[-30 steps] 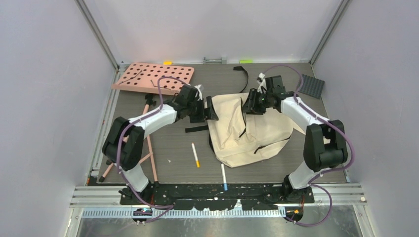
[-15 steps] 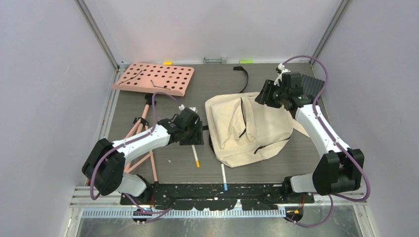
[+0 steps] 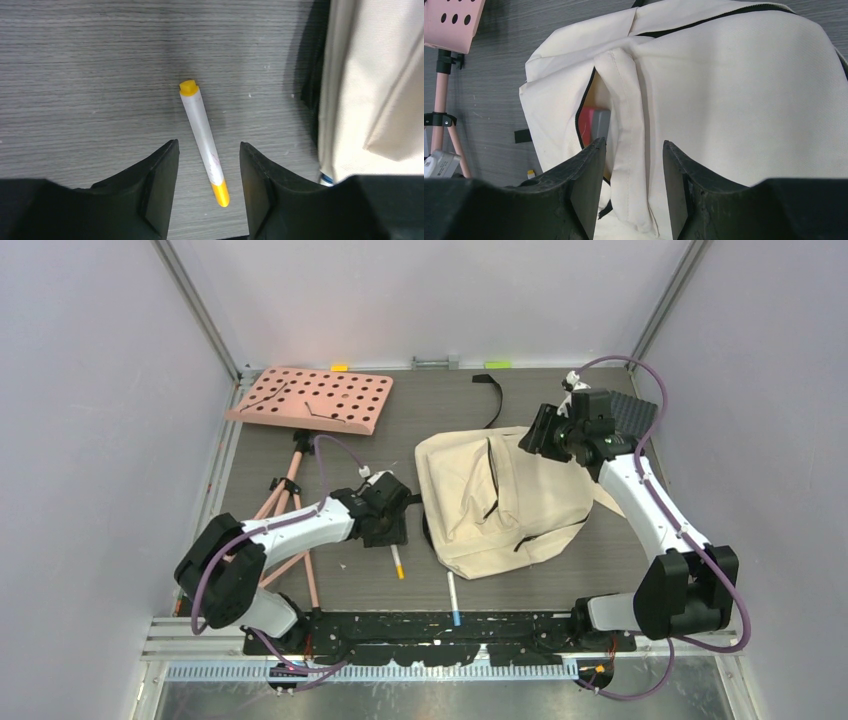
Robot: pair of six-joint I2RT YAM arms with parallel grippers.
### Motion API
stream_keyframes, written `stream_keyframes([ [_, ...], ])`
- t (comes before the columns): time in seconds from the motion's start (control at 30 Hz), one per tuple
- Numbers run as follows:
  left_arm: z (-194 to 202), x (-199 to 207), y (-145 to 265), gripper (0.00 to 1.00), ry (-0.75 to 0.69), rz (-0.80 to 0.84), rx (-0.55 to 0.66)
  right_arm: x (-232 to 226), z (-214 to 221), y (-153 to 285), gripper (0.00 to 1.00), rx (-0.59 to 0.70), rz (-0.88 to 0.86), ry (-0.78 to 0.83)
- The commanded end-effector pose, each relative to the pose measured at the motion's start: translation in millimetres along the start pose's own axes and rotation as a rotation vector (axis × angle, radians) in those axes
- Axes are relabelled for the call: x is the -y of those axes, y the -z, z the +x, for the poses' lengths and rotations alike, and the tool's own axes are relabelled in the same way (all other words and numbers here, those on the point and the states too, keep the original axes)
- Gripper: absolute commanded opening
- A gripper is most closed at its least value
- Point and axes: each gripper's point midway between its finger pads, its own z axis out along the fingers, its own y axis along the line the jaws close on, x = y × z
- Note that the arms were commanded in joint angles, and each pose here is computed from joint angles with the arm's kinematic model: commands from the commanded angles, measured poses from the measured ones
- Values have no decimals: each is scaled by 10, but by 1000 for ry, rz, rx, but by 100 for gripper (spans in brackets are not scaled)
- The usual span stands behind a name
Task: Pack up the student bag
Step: Pick up the stationery from the center of the board.
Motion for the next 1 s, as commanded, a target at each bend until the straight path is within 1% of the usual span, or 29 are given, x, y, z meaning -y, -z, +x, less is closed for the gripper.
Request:
stream_keyframes([
  [0.0, 7, -97, -97, 48, -4, -72, 6, -42, -100, 114, 51, 59, -3, 2],
  [0.13, 9, -104, -133, 41, -17, -76, 6, -42, -116, 126, 51, 66, -1, 3],
  [0.27, 27, -96, -172, 38, -24, -75, -6, -37, -106, 115, 51, 62, 0, 0],
  [0.33, 50, -111, -194, 33, -29, -82, -15, -40, -102, 107, 51, 59, -1, -3],
  [0.5, 73, -125, -226, 28, -40, -86, -24, -56, -134, 125, 50, 70, -5, -6],
  [0.57, 35, -97, -214, 20, -46, -78, -13, -64, -158, 149, 50, 78, -3, -5],
  [0.6, -7, -72, -190, 16, -52, -70, 1, -67, -170, 163, 50, 80, -3, -6],
  [0.67, -155, 16, -113, 14, -65, -35, 58, -97, -199, 200, 51, 81, -9, -4],
  [0.77, -404, 221, 73, 10, -96, 62, 160, -189, -256, 258, 51, 84, -42, -4],
  [0.83, -539, 368, 210, 9, -96, 129, 213, -324, -258, 274, 51, 62, -110, 3],
  [0.9, -635, 525, 334, 7, -103, 201, 245, -460, -190, 206, 51, -11, -185, -1],
  [0.93, -676, 601, 396, 5, -106, 235, 260, -577, -181, 238, 51, -45, -241, -1],
  [0.97, -725, 674, 460, 4, -108, 269, 278, -612, -136, 190, 50, -80, -260, -7],
])
